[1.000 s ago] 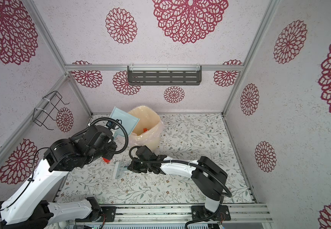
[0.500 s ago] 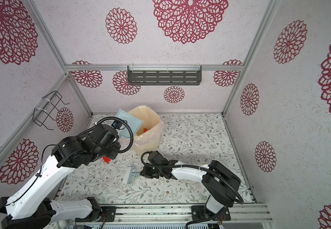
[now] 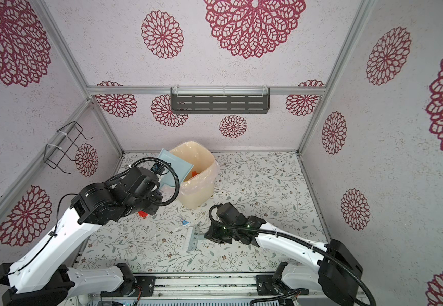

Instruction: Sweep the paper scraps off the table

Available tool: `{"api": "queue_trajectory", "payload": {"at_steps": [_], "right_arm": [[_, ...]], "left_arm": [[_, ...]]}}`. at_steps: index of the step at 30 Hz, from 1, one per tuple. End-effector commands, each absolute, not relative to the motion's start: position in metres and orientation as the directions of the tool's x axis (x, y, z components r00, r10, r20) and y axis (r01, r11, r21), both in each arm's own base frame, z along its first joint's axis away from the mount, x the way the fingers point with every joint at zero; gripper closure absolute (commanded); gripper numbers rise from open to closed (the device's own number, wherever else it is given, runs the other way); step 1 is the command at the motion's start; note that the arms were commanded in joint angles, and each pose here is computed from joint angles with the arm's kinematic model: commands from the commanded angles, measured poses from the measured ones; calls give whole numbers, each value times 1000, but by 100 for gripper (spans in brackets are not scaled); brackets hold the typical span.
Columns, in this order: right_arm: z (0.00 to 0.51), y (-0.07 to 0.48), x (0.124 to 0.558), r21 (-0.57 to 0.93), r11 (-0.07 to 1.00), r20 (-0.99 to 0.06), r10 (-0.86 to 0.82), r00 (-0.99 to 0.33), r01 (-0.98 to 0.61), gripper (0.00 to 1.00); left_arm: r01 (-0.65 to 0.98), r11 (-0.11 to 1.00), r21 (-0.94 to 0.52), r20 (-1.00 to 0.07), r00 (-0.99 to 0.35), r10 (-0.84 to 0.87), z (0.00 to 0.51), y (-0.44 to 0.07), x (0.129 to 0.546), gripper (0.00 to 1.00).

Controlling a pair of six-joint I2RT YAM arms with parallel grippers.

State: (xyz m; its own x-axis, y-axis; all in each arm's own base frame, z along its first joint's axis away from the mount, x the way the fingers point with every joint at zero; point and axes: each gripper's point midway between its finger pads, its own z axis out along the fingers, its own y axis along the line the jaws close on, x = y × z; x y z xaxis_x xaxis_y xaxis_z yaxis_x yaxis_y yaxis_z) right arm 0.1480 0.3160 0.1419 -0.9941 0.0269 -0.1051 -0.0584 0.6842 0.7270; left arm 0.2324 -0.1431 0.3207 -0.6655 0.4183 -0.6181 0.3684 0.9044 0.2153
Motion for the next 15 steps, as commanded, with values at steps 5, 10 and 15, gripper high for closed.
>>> {"api": "queue_trajectory", "payload": {"at_steps": [5, 10, 15], "right_arm": [[173, 384, 182, 807, 548, -240, -34, -970, -219, 100], [157, 414, 215, 813, 541, -263, 13, -965, -215, 100], [117, 390, 219, 772, 628, -178, 64, -982, -99, 100]], "left_arm": [[370, 910, 190, -632, -663, 401, 317, -142, 222, 100], [372, 910, 183, -633, -664, 399, 317, -142, 219, 100], [377, 907, 187, -627, -665, 406, 315, -144, 218, 100]]}}
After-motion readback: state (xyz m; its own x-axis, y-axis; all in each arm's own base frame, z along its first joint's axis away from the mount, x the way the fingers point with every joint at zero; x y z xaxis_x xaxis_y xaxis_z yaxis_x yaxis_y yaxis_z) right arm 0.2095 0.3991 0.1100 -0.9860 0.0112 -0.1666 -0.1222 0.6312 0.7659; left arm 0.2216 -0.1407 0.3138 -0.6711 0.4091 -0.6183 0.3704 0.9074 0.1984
